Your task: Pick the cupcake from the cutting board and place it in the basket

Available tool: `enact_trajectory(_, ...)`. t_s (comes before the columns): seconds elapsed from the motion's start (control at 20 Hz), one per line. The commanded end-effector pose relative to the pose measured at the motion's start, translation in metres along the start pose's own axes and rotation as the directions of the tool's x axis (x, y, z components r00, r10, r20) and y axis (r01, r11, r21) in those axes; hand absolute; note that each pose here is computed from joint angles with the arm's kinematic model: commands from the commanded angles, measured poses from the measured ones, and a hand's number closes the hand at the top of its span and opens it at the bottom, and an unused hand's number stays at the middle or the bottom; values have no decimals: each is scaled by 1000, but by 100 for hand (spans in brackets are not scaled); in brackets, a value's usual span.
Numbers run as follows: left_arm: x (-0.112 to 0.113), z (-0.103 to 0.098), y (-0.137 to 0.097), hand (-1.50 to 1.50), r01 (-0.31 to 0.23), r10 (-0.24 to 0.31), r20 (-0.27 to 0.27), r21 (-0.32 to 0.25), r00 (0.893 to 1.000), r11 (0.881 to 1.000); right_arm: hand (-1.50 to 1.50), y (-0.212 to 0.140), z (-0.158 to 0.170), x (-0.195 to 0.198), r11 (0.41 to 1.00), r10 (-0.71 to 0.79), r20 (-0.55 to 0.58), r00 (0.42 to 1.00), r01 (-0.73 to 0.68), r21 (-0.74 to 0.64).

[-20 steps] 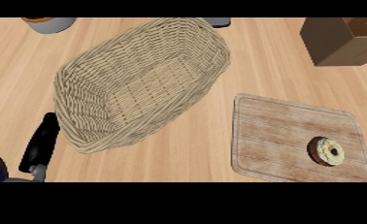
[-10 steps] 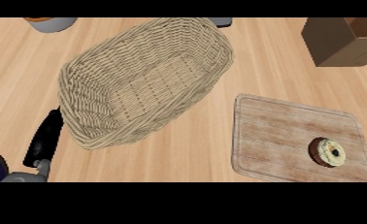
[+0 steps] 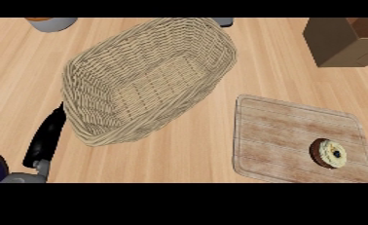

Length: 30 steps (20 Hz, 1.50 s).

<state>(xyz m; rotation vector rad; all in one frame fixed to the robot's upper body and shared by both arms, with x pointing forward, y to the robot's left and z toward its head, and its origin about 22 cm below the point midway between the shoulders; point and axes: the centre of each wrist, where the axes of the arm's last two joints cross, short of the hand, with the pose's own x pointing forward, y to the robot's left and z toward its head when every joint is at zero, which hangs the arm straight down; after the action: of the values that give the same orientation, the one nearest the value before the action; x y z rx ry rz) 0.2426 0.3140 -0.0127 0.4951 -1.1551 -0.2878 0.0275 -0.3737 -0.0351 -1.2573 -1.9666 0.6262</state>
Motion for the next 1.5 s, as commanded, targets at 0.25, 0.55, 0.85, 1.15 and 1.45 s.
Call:
enact_trajectory(0.25, -12, 6, 3, 0, 11, -11, 2, -14, 1000, 1000, -150, 24, -23, 0, 999, 41, 154, 987, -45, 24)
enact_trajectory(0.55, 6, 1, 9, 0, 17, -17, -9, -13, 1000, 1000, -150, 33, -14, -4, 997, 52, 118, 992, -58, 43)
enact_trajectory(0.85, -8, -1, 10, 0, 15, -14, 15, -21, 1000, 1000, -150, 51, -26, -22, 997, 59, 126, 990, -66, 48)
enact_trajectory(1.15, -7, 0, -11, 0, 3, -3, 12, -25, 1000, 1000, -150, 50, -40, -39, 996, 70, 103, 992, -76, 52)
enact_trajectory(1.45, -6, -2, -14, 0, 29, -29, 1, -3, 1000, 1000, -150, 65, -49, -39, 995, 84, 65, 994, -87, 40)
